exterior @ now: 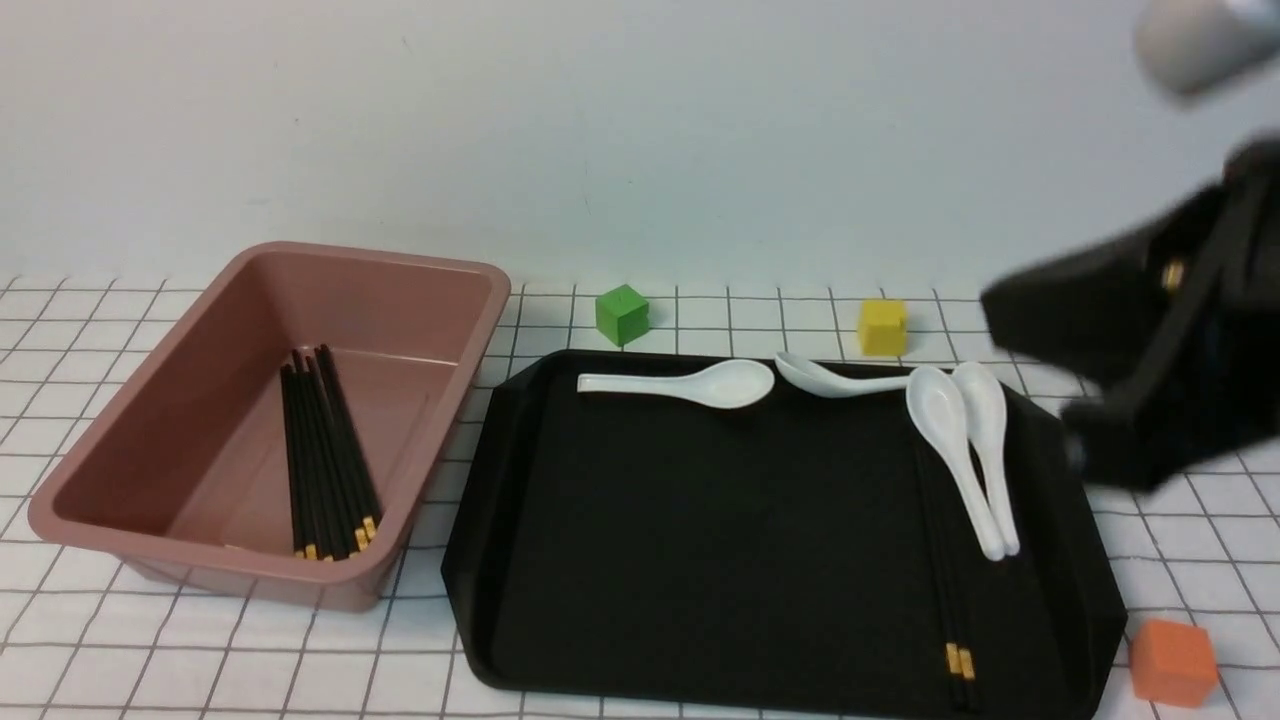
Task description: On white black tablecloth take chopsticks from black tray and put them in box.
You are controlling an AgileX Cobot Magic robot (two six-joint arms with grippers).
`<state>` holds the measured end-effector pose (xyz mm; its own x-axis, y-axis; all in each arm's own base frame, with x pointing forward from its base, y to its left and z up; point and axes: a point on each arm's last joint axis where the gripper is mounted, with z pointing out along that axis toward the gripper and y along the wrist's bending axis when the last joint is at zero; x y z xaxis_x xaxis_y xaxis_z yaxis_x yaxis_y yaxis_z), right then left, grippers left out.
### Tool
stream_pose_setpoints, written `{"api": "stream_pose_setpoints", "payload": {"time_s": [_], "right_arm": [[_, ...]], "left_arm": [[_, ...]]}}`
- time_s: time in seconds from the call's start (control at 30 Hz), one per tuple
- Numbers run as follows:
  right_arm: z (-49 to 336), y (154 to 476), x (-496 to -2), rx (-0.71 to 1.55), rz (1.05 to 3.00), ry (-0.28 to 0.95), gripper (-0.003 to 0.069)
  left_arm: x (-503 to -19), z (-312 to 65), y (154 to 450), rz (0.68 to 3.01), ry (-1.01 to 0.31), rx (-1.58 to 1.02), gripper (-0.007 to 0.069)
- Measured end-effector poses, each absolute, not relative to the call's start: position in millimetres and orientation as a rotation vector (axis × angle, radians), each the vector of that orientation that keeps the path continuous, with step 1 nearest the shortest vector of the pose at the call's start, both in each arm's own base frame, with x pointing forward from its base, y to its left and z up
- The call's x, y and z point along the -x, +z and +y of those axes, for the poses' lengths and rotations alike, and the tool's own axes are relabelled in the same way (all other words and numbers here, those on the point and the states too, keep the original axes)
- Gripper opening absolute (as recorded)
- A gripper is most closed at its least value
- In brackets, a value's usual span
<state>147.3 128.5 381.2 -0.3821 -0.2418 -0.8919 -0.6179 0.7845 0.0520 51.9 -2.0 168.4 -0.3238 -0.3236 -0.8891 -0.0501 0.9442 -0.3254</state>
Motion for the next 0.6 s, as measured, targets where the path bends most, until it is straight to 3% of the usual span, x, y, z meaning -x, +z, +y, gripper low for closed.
{"api": "stream_pose_setpoints", "payload": {"time_s": [0.13, 0.33, 0.47, 0.6], "right_arm": [[117, 328, -132, 0.613, 1.830, 0.535, -0.0008], [82, 304, -90, 0.525, 1.477, 0.636, -0.0005], [58, 290, -63, 0.480, 1.382, 0.667, 0.0000], [46, 270, -51, 0.462, 1.411, 0.681, 0.0001]], "left_arm": [[-52, -2, 168, 1.889, -0.281, 0.272, 0.0229], [-52, -2, 168, 1.889, -0.281, 0.272, 0.0229], [-52, -2, 168, 1.889, -0.281, 0.272, 0.0229], [-52, -2, 168, 1.889, -0.281, 0.272, 0.0229]]}}
